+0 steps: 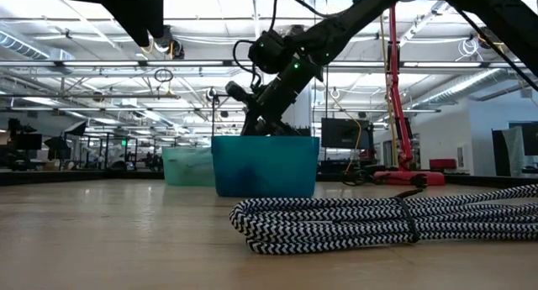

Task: Pick & Place USB Port
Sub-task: Put the brown hdmi cable into the green bin

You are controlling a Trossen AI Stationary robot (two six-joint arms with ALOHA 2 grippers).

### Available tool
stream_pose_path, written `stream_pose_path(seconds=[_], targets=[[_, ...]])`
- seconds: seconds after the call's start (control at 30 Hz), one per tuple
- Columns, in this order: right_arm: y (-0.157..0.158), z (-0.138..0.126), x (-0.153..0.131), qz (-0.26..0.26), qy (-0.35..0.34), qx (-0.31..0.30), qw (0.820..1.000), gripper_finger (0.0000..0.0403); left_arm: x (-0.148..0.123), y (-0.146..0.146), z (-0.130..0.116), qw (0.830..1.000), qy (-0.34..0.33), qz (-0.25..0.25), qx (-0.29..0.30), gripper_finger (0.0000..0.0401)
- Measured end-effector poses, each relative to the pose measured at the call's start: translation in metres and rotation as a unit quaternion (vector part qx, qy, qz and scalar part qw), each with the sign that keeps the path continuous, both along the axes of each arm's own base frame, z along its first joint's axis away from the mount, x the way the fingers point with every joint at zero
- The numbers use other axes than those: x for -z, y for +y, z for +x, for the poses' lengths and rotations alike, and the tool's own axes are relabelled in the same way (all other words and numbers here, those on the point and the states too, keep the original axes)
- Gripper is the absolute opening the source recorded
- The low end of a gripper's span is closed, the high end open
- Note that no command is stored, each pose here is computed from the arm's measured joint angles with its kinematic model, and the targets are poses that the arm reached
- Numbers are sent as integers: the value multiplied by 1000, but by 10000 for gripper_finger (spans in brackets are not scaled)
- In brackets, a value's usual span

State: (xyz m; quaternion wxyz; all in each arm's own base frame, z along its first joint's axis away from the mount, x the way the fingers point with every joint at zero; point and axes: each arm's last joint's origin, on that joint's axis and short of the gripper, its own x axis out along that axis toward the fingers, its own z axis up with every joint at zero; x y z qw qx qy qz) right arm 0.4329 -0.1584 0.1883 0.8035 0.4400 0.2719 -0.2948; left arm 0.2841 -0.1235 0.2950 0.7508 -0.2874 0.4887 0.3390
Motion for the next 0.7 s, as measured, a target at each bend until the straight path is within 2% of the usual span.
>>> stream_pose_path(seconds=[0.17, 0.47, 0.7], targets=[[5, 0, 10, 10, 27, -10, 1000, 0, 0, 0, 0, 1000, 1, -2, -1, 117], [6, -9, 11, -36, 96, 4, 995, 0, 0, 0, 0, 1000, 3, -1, 0, 117], [4, -15, 15, -48, 138, -1, 989, 0, 0, -3, -3, 1000, 8, 2, 6, 117]])
